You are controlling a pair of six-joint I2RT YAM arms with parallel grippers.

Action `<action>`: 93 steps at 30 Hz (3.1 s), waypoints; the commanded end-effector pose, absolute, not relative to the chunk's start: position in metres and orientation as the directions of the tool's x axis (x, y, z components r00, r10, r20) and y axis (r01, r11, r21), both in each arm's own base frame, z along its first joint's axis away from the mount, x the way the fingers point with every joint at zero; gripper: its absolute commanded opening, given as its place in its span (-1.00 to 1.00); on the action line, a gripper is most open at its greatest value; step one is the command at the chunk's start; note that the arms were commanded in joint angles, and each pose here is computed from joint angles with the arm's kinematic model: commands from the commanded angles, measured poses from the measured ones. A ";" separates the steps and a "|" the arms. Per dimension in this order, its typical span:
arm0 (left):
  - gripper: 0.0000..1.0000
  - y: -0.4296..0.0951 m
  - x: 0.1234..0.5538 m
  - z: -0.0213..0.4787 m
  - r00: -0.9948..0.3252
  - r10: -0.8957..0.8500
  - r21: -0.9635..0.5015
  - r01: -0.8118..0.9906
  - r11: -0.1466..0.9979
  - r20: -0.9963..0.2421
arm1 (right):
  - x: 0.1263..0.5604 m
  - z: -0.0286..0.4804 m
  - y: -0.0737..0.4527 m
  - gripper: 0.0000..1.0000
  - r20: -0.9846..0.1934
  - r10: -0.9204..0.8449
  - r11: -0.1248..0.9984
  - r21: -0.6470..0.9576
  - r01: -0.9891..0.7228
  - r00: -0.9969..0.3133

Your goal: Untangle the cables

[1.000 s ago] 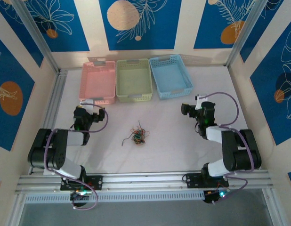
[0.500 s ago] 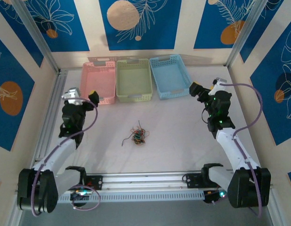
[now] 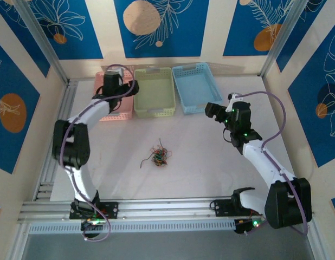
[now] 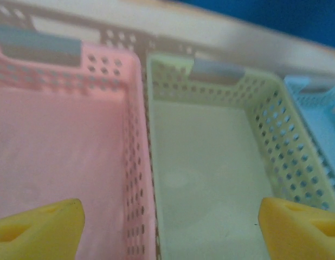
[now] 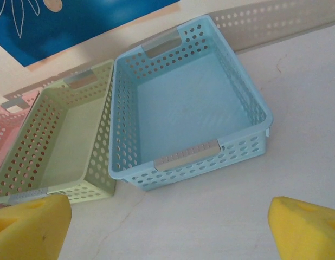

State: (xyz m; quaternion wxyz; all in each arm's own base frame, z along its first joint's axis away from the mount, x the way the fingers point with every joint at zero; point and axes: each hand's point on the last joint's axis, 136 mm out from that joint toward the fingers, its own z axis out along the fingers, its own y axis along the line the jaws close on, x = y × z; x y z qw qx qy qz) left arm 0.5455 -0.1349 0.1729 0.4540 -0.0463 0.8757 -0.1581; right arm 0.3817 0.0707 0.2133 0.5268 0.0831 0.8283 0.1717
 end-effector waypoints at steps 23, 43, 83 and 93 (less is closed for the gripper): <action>0.14 -0.209 0.555 0.094 -0.756 0.050 -0.118 0.167 0.979 -0.653 | 0.382 0.193 0.072 0.88 -0.827 0.298 0.938 0.347 -0.017 -0.477; 0.53 -0.180 0.439 0.238 -0.540 -0.043 -0.209 0.249 0.946 -0.840 | 0.351 0.174 0.158 0.69 -0.636 0.144 0.912 0.383 -0.149 -0.758; 0.51 -0.189 0.307 0.183 -0.388 -0.068 -0.302 0.584 0.754 -0.919 | 0.225 0.059 0.277 -0.10 -0.155 -0.568 0.753 0.299 -0.587 -0.808; 0.51 -0.185 0.308 0.174 -0.387 -0.077 -0.303 0.565 0.768 -0.919 | 0.242 0.082 0.290 -0.92 -0.255 -0.577 0.719 0.293 -0.630 -0.776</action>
